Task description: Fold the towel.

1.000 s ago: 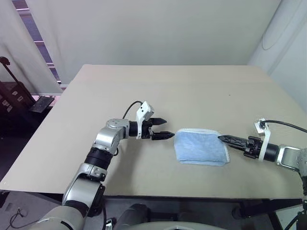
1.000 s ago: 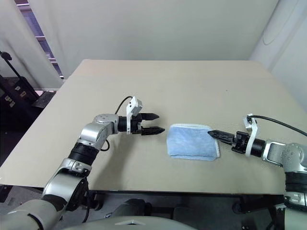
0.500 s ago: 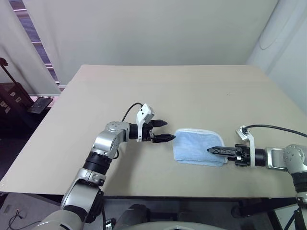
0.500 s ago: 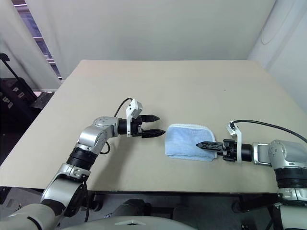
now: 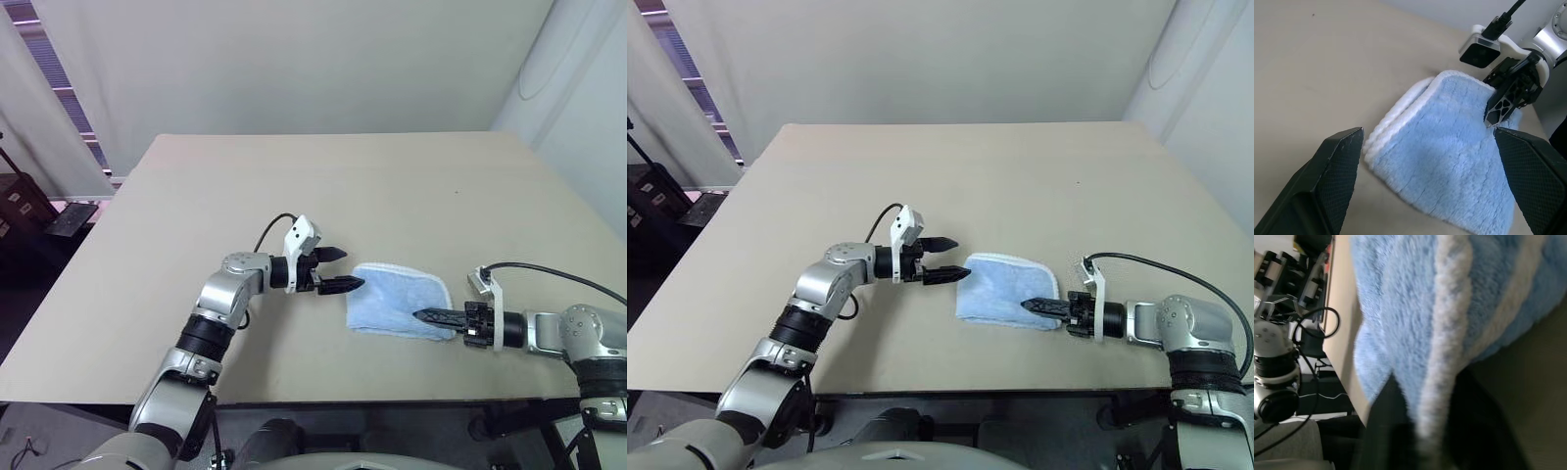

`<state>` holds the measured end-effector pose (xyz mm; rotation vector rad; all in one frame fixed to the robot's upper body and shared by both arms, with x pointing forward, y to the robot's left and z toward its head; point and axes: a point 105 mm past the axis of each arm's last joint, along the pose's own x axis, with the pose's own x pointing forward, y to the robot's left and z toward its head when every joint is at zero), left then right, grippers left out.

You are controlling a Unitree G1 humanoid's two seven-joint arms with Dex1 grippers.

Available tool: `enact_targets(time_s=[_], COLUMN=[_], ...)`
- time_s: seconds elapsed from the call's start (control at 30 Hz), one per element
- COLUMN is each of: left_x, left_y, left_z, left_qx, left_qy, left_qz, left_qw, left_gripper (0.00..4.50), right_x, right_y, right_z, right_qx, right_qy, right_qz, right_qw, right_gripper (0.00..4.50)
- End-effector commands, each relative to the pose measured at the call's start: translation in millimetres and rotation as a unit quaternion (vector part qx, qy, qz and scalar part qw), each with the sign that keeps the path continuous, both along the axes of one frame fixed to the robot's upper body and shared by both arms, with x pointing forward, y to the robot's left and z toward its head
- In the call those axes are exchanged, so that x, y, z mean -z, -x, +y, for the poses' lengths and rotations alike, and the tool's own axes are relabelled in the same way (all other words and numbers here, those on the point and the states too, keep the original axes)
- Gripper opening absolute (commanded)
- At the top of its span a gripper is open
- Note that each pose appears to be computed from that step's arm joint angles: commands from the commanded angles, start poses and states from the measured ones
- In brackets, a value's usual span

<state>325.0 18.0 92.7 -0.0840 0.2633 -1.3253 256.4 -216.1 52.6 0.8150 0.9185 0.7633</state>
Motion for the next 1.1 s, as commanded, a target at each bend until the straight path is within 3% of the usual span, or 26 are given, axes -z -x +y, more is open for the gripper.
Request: enact_targets(time_s=[0.03, 0.27, 0.37, 0.47, 0.5, 0.6, 0.73, 0.93, 1.1], left_x=[-14, -15, -16, -17, -17, -16, -18, -16, -13], left_y=[-1, -9, -12, -14, -15, -17, -18, -19, -16], left_z=[-2, 5, 4, 2, 2, -1, -4, -3, -1], left_qx=[0.006, -0.010, -0.010, -0.011, -0.011, -0.010, -0.009, -0.014, -0.013], left_qy=[0.011, 0.006, 0.006, 0.010, 0.011, 0.010, 0.014, 0.014, 0.011], left_qz=[-0.024, -0.023, -0.022, -0.019, -0.019, -0.020, -0.021, -0.022, -0.022], left_qw=[1.000, 1.000, 1.000, 1.000, 1.000, 1.000, 1.000, 1.000, 1.000], left_gripper=[4.50, 4.50, 4.50, 4.50, 4.50, 4.50, 4.50, 4.50, 4.50], right_x=[-9, -59, -87, -107, -109, -102, -73, -45, -38], right_y=[1, -23, -30, -35, -38, -42, -36, -27, -26], right_z=[8, -26, -55, -90, -103, -145, -171, -179, -174], right_qx=[0.013, 0.173, 0.279, 0.392, 0.437, 0.576, 0.653, 0.687, 0.680], right_qy=[-0.032, -0.059, -0.042, -0.048, -0.019, 0.016, 0.015, 0.012, 0.016], right_qz=[-0.025, -0.163, -0.237, -0.272, -0.282, -0.253, -0.198, -0.147, -0.132], right_qw=[0.999, 0.970, 0.930, 0.877, 0.854, 0.777, 0.731, 0.712, 0.721], right_gripper=[0.05, 0.05, 0.05, 0.05, 0.05, 0.05, 0.05, 0.05, 0.05])
